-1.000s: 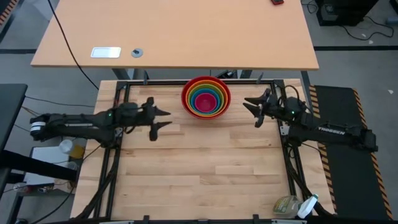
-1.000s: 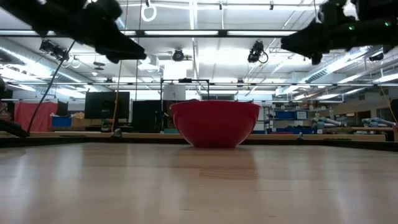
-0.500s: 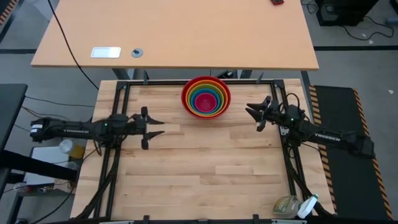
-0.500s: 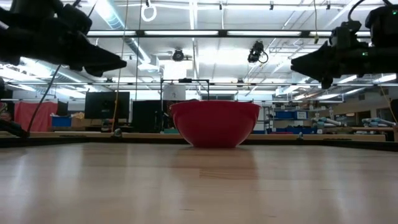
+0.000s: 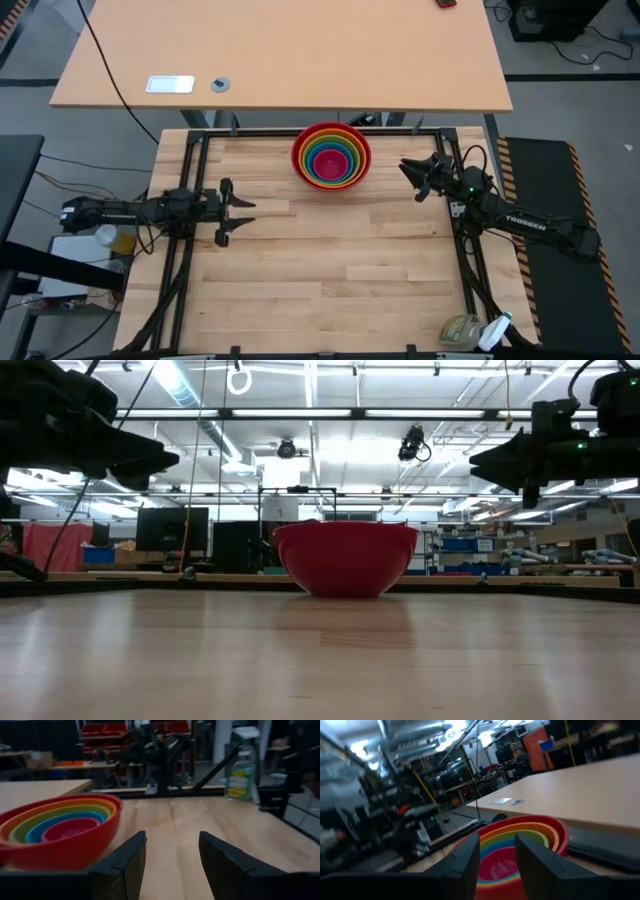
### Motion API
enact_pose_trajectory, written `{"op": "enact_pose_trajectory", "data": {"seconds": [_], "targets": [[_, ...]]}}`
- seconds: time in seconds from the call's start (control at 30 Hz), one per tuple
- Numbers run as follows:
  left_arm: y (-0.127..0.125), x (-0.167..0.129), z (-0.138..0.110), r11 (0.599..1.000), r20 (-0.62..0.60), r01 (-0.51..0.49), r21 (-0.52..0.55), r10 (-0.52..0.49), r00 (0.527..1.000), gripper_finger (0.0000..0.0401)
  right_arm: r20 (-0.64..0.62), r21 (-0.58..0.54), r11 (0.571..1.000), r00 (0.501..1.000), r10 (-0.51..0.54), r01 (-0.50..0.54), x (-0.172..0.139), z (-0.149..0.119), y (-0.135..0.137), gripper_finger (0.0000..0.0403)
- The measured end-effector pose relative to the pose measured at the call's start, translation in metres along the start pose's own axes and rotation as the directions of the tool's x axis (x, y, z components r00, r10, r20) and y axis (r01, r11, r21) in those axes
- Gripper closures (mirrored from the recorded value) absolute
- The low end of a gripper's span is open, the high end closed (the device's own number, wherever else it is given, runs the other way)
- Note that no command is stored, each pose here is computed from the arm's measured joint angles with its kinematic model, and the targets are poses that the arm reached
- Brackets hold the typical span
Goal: Nest bowls inside each other
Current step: Return to Home Position
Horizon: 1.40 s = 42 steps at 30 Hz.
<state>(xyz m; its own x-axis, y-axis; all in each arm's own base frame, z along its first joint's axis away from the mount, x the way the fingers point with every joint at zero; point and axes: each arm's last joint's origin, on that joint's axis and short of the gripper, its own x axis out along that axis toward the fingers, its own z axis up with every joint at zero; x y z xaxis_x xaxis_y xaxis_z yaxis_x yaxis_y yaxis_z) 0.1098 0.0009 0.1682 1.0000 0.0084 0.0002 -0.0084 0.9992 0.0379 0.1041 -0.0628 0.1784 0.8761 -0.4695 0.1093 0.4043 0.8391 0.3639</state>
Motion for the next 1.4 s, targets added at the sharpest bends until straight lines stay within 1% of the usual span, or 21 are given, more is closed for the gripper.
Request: {"op": "enact_pose_trajectory", "data": {"seconds": [0.1,0.17,0.37,1.4], "targets": [[-0.0023,-0.0003,0.0005,0.999,0.006,0.032,0.015,-0.032,0.999,0.0216,-0.001,0.092,0.996,1.000,0.001,-0.001,0.0000,0.0000,0.0000,0.0271],[-0.0028,-0.0002,0.0004,0.999,0.004,0.036,0.033,-0.036,0.999,0.0216,-0.004,0.118,0.993,1.000,0.009,-0.009,0.0000,-0.0002,0.0003,0.0271],[-0.0028,-0.0002,0.0004,0.999,0.005,0.036,-0.008,-0.036,0.999,0.0216,-0.005,0.115,0.993,1.000,0.012,-0.011,0.0000,-0.0002,0.0004,0.0271],[-0.0028,-0.0002,0.0001,0.999,0.003,0.036,-0.008,-0.036,0.999,0.0216,-0.006,0.113,0.994,1.000,0.013,-0.012,0.0000,-0.0002,0.0004,0.0271]]}}
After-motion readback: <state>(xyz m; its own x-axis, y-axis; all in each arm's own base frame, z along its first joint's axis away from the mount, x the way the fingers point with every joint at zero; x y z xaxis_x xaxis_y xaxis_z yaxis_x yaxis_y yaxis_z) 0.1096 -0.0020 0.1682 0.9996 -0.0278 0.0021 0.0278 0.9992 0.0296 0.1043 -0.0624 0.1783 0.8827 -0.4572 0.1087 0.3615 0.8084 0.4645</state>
